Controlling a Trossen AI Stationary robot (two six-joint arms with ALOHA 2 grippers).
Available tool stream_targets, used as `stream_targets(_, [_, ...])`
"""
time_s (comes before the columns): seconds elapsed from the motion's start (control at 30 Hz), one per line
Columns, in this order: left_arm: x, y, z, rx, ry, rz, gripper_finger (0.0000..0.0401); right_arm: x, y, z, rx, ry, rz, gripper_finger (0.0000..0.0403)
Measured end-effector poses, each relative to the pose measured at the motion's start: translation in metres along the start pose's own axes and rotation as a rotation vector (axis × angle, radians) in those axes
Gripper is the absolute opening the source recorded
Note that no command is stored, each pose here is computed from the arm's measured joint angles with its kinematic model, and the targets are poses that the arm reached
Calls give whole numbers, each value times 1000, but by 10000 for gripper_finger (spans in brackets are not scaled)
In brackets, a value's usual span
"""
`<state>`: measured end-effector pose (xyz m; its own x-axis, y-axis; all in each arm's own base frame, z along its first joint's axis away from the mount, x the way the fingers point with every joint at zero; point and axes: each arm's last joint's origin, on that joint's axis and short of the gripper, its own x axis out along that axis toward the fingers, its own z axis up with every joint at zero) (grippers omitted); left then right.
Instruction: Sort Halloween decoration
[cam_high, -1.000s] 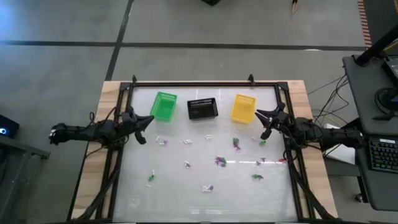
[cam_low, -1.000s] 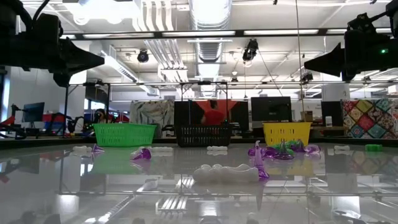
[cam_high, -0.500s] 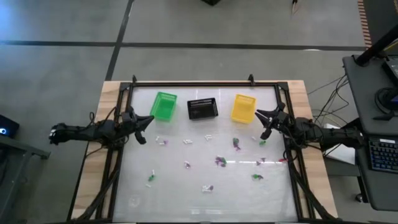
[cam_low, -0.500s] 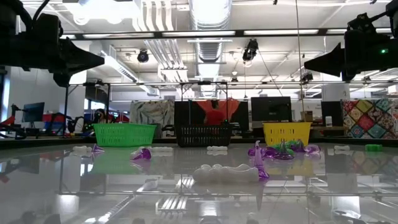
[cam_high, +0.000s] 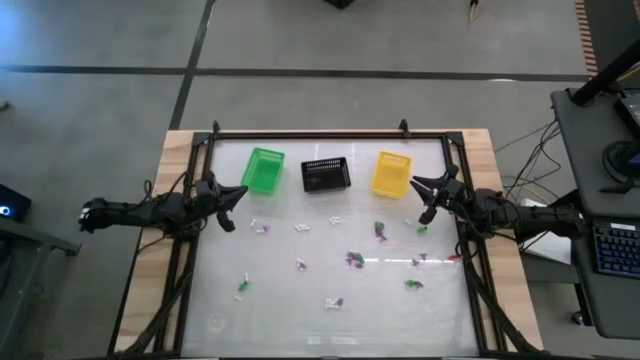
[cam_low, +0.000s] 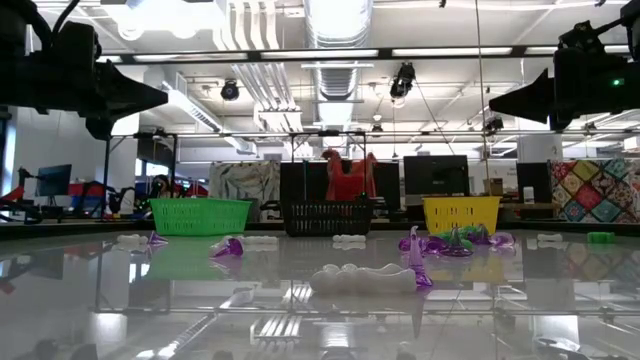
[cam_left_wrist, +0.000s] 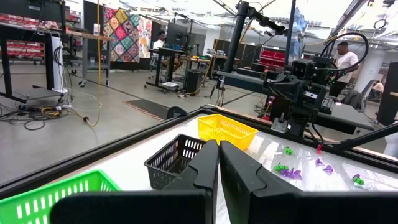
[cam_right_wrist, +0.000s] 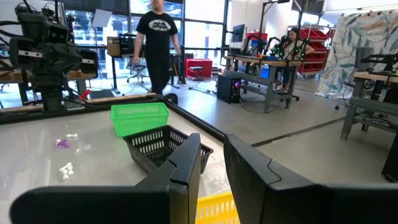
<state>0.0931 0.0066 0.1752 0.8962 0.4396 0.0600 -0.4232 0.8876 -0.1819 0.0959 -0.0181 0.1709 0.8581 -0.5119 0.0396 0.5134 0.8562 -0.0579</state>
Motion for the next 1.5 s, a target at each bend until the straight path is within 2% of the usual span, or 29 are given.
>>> stream_targets(0.13, [0,0,0,-22,-5,-1,0,0,0,0,0,0,1,68])
stream_targets(0.2, [0,-1,2,-155,-24,-13,0,0,0,0,0,0,1,68])
stream_targets(0.3, [0,-1,9,-448,-82,-37,0,0,0,0,0,0,0,68])
stream_targets(0.37, [-1,-1,12,-498,-115,-34,0,0,0,0,0,0,1,68])
stream_targets(0.43, [-1,-1,15,-480,-143,-33,0,0,0,1,31,-6,1,68])
stream_targets(0.53, [-2,-1,18,-409,-174,-29,0,0,1,4,246,-32,33,68])
stream_targets(0.67, [-4,-1,29,-407,-274,-41,0,0,2,12,328,-104,108,68])
stream_targets(0.77, [-4,-4,36,-365,-325,-126,0,1,2,16,374,-134,115,68])
stream_targets(0.9, [-2,-9,40,-349,-349,-223,0,5,3,24,410,-46,104,68])
stream_targets(1.0, [3,-12,40,-349,-340,-244,0,9,5,33,413,56,98,68])
stream_targets(1.27, [17,-20,33,-360,-289,-243,0,36,18,52,426,403,13,68])
stream_targets(1.5, [24,-24,24,-337,-225,-228,0,50,25,64,405,633,-75,68])
